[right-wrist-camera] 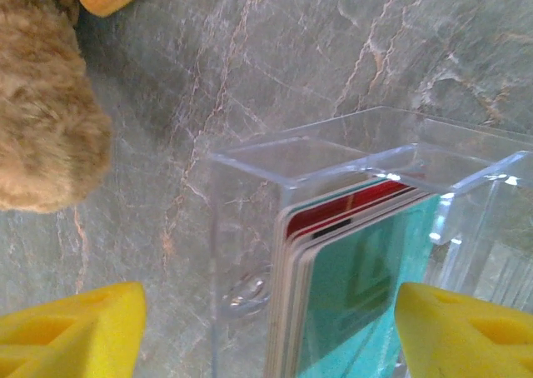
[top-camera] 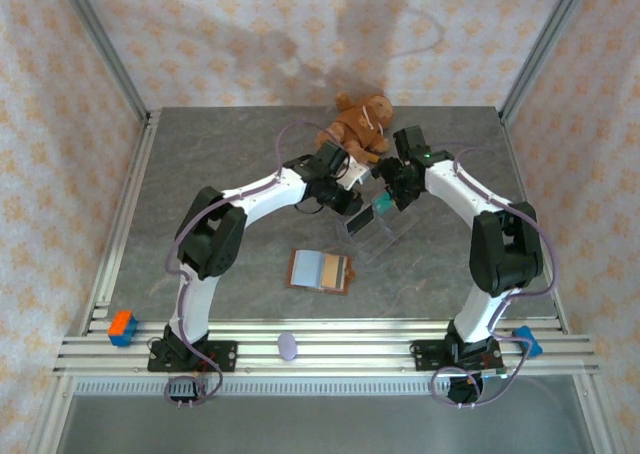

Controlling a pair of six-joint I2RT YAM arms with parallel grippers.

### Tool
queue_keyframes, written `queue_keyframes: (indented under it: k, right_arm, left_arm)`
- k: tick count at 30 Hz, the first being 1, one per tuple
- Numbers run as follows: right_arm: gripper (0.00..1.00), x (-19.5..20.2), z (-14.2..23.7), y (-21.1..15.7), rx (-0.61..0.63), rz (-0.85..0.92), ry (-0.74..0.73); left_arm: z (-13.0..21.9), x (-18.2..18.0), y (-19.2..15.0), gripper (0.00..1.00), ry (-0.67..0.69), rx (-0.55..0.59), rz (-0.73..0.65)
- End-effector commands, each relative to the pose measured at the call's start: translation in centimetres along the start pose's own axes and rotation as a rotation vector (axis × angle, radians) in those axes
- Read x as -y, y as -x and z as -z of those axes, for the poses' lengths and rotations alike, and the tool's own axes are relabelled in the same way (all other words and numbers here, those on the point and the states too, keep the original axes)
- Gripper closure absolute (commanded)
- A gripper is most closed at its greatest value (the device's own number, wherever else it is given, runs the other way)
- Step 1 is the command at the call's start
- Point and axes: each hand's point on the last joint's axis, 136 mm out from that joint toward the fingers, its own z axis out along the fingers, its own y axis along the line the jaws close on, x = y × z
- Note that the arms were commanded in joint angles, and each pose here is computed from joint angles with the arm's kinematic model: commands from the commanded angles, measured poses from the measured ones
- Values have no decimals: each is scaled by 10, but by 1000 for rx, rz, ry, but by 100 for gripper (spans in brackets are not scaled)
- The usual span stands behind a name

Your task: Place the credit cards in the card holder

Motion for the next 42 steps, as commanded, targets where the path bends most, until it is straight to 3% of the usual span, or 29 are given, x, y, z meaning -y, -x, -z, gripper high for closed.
queue_keyframes:
  k: [1, 15, 25, 37, 42]
  right_arm:
    - [22, -11, 8, -9, -39, 69, 71]
    - [34, -28, 8, -8, -35, 133, 228]
    - [37, -20, 4, -11, -33, 167, 237]
    - [44, -27, 7, -14, -32, 176, 321]
    - [53, -28, 4, -15, -43, 167, 342]
  left_arm:
    - [21, 5, 18, 90, -19, 77, 37]
    - [30, 15, 34, 96, -61, 180, 124]
    - [48, 11, 46, 73, 1, 236, 144]
    - [42, -3, 26, 81, 37, 189, 183]
    - [44, -9, 18, 81, 52, 192, 195]
